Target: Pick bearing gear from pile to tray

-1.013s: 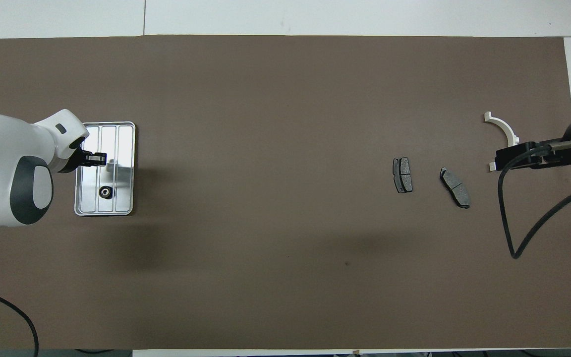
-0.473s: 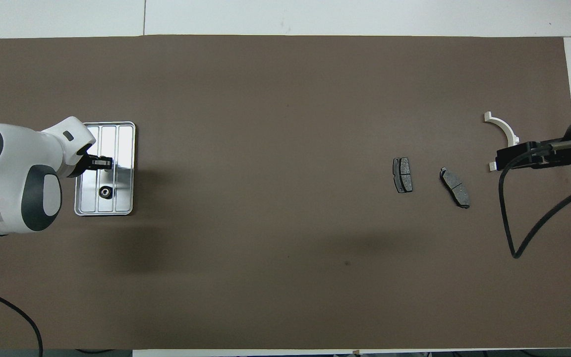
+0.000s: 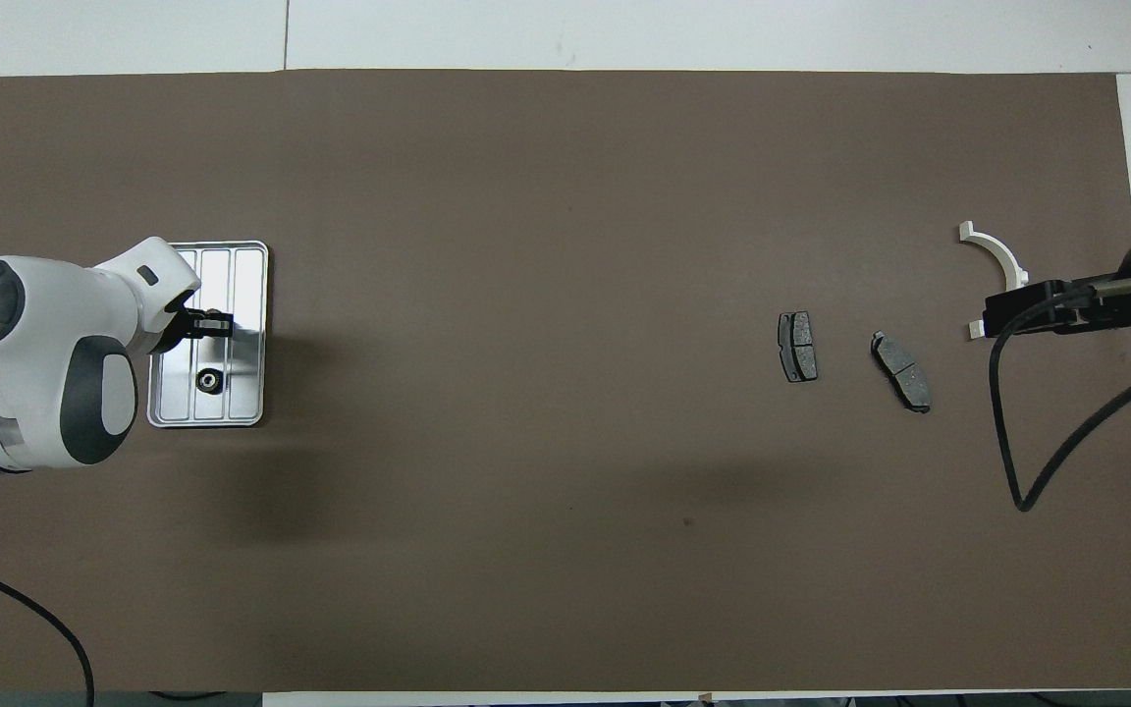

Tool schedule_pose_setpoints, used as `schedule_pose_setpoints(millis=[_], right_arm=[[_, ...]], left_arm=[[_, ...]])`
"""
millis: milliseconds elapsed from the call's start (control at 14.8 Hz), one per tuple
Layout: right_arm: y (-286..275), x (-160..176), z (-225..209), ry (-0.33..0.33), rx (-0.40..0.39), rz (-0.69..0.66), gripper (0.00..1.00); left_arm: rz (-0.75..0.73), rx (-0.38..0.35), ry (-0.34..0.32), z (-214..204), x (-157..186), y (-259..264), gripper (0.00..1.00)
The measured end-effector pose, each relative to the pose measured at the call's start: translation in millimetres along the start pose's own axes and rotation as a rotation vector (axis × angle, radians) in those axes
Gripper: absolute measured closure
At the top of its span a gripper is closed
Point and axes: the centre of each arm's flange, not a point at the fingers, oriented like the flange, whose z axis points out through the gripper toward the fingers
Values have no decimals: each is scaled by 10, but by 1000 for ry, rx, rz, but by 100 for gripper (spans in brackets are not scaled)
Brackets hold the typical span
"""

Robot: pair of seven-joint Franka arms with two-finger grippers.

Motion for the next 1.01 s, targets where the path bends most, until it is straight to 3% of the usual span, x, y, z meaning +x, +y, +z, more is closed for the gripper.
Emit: schedule_pose_setpoints(millis=[270,608,743,945,1013], right_arm=[[0,-1,-2,0,0,0,0],[-1,-3,-6,1,0,0,0],[-1,-3,-6,1,0,0,0],[-1,-3,-7,1,0,0,0],[-1,-3,-7,1,0,0,0]], left_arm=[[0,0,0,3,0,1,40],[-1,2,4,-261,208,-30,30],[-15,6,37,-674,460,-69,12],[-58,11,21,-1706,732,-173,10],[-68,13,18,-2123,769,-217,2]])
